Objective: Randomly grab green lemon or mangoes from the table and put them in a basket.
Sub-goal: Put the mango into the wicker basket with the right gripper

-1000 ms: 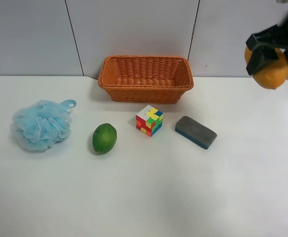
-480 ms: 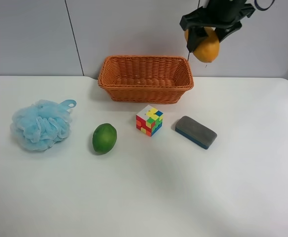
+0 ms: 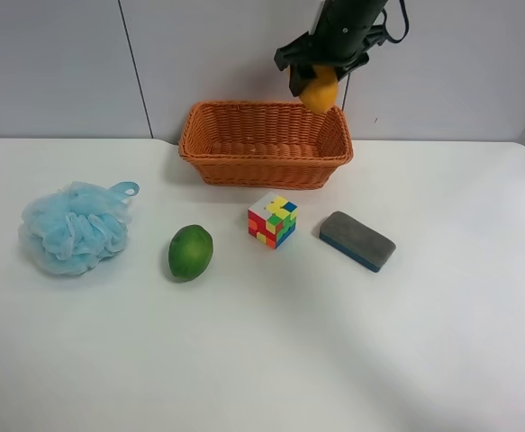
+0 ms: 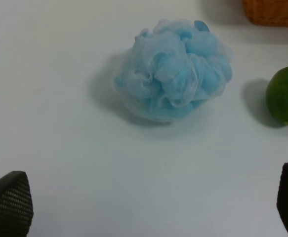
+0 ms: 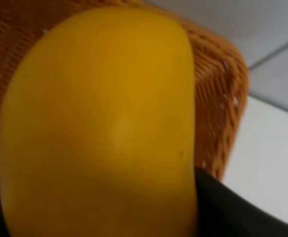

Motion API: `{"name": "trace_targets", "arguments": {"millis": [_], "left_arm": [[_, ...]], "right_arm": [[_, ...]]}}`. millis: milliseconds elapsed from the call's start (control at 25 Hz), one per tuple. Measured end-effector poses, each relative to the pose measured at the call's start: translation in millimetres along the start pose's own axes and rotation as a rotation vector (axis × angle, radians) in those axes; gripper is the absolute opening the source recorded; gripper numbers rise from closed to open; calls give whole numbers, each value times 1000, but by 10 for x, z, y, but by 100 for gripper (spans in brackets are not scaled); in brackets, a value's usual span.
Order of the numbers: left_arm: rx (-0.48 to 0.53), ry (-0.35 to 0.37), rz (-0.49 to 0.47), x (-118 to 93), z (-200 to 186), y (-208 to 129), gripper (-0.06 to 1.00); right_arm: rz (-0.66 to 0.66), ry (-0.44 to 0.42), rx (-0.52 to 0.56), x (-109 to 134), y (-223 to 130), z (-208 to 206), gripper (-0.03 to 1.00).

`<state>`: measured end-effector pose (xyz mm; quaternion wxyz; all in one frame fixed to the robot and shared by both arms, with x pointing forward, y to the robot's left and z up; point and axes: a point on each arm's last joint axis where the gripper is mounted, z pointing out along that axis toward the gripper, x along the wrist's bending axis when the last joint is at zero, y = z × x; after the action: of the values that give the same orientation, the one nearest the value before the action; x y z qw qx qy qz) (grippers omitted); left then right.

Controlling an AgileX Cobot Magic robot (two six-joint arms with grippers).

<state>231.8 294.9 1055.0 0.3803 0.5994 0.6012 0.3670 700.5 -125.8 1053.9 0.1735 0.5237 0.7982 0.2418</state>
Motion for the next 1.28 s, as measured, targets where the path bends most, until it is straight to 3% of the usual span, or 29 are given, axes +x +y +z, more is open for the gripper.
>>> {"name": "trace_targets", "arguments": {"millis": [480, 880, 920, 1080, 1280], "left_arm": [[0, 0, 0, 0, 0, 0, 99], [0, 0, 0, 0, 0, 0, 99], [0, 0, 0, 0, 0, 0, 99], [0, 0, 0, 0, 0, 0, 99], [0, 0, 0, 0, 0, 0, 99]], "right_arm": [[-17, 4, -27, 68, -184, 946, 63], [-5, 4, -32, 69, -225, 1077, 63], [-4, 4, -28, 69, -230, 1081, 64], [1, 6, 6, 71, -268, 1101, 92], [0, 7, 20, 72, -284, 1110, 98]]}}
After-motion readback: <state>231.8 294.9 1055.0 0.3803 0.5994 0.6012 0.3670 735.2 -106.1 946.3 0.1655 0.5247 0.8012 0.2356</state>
